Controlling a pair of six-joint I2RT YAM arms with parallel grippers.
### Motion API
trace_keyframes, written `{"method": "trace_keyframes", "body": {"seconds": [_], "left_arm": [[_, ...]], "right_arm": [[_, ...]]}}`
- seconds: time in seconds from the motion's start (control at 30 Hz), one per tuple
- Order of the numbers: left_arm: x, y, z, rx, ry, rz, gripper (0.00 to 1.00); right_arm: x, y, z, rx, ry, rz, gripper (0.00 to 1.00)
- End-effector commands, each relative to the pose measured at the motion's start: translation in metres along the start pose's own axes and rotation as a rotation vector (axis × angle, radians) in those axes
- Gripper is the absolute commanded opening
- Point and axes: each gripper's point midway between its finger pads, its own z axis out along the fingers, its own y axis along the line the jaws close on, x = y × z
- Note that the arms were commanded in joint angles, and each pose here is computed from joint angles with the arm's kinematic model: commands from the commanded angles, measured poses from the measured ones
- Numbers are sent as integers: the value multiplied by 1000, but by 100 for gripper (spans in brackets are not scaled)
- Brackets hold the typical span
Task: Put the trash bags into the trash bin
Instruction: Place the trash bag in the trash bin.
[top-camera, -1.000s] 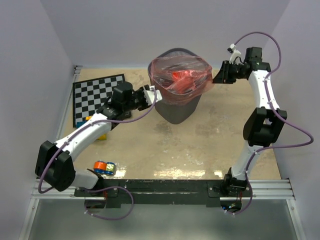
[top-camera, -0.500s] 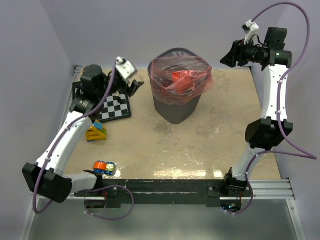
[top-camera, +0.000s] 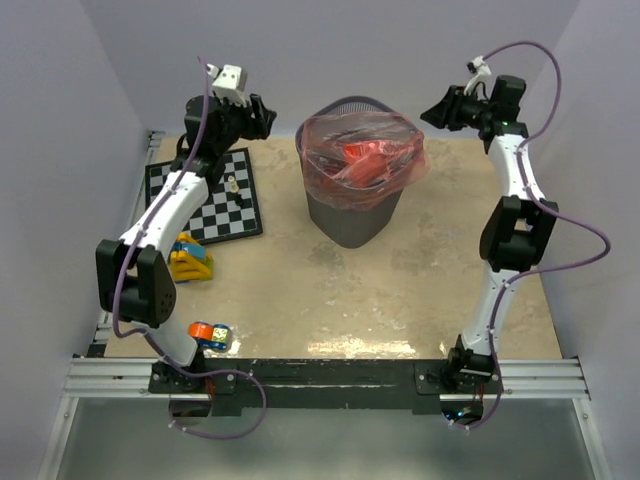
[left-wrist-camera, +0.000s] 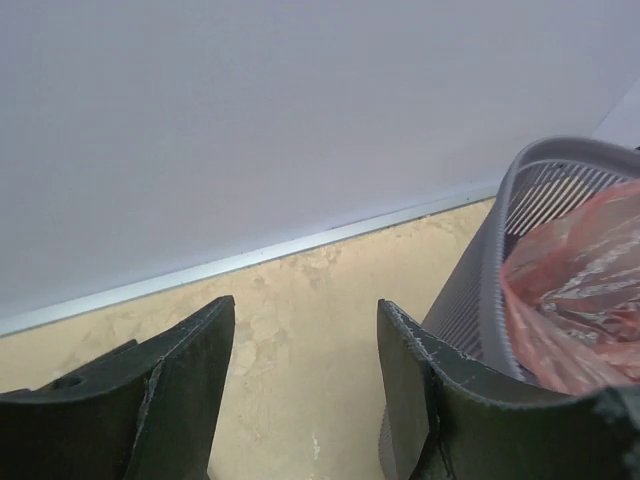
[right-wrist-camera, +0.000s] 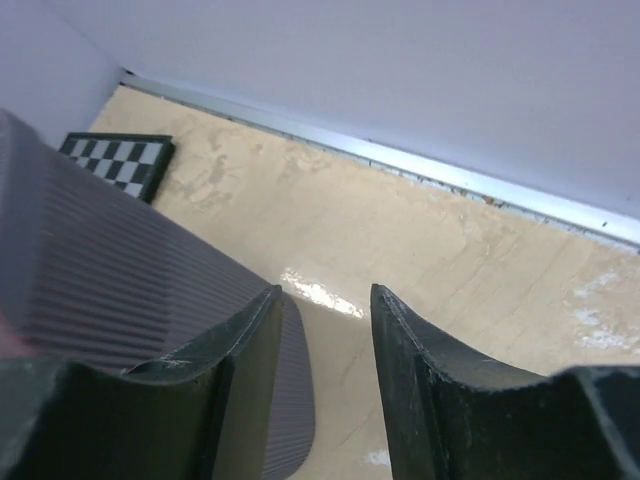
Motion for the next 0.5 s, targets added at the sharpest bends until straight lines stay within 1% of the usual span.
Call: {"method": "trace_keyframes", "body": {"seconds": [0.0, 0.07, 0.13, 0.33, 0.47], "left_arm": [[17, -11, 21, 46, -6, -35, 62], [36, -22, 25, 88, 19, -49, 62], [46, -33, 26, 141, 22, -49, 62], [53, -60, 17, 263, 25, -71, 61], [58, -76, 7, 329, 26, -79, 61]], "right_arm": [[4, 24, 31, -52, -11, -57, 45], [25, 30, 37, -75, 29, -23, 44], [45, 38, 37, -99, 68, 7, 43], [76, 66, 12, -127, 139, 83, 43], [90, 85, -10, -127, 160, 137, 43]]}}
